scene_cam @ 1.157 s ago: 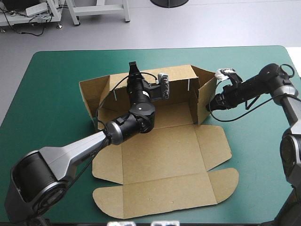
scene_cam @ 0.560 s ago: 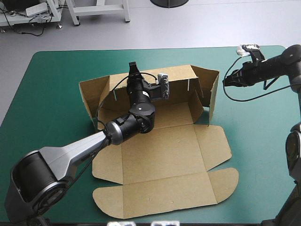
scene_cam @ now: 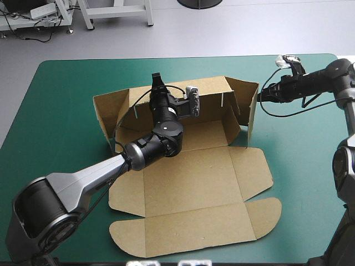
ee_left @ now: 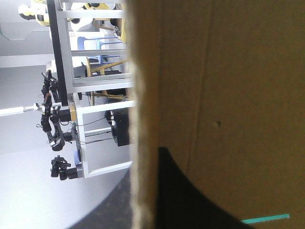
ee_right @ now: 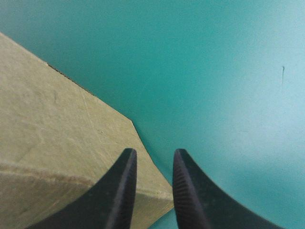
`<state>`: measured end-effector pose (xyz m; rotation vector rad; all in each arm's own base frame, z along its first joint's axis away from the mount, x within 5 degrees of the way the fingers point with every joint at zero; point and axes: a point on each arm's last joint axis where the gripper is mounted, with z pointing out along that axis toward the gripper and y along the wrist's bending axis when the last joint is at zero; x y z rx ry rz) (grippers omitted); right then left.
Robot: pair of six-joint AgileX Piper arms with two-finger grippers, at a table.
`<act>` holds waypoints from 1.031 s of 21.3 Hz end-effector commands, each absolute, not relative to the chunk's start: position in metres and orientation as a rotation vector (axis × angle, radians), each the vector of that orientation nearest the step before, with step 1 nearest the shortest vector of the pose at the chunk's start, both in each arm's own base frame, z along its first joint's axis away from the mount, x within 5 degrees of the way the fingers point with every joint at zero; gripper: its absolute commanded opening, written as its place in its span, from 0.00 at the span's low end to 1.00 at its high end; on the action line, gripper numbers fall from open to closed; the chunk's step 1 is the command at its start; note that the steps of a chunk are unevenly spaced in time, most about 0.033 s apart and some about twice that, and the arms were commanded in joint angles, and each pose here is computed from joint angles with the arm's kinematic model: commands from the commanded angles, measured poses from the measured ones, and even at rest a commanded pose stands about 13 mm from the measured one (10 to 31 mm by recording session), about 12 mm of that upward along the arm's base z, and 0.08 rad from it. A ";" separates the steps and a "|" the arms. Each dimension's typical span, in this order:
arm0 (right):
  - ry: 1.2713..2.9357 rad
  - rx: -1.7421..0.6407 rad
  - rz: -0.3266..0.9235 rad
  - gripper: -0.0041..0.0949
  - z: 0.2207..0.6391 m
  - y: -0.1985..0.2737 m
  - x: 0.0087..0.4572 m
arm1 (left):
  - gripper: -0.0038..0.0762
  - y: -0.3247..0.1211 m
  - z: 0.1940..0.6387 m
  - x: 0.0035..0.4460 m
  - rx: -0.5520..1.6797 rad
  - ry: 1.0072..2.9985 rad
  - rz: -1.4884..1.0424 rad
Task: Fold the box
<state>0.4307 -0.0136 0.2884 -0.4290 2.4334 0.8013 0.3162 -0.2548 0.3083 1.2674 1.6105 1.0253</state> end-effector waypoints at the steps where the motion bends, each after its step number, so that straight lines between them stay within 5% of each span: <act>1: 2.328 -0.488 0.836 0.29 0.323 -0.007 0.422 | 0.04 -0.247 0.340 0.313 1.175 1.546 1.060; 22: 2.475 -0.674 0.869 0.29 0.295 0.036 0.383 | 0.04 -0.249 0.340 0.313 1.187 1.532 1.039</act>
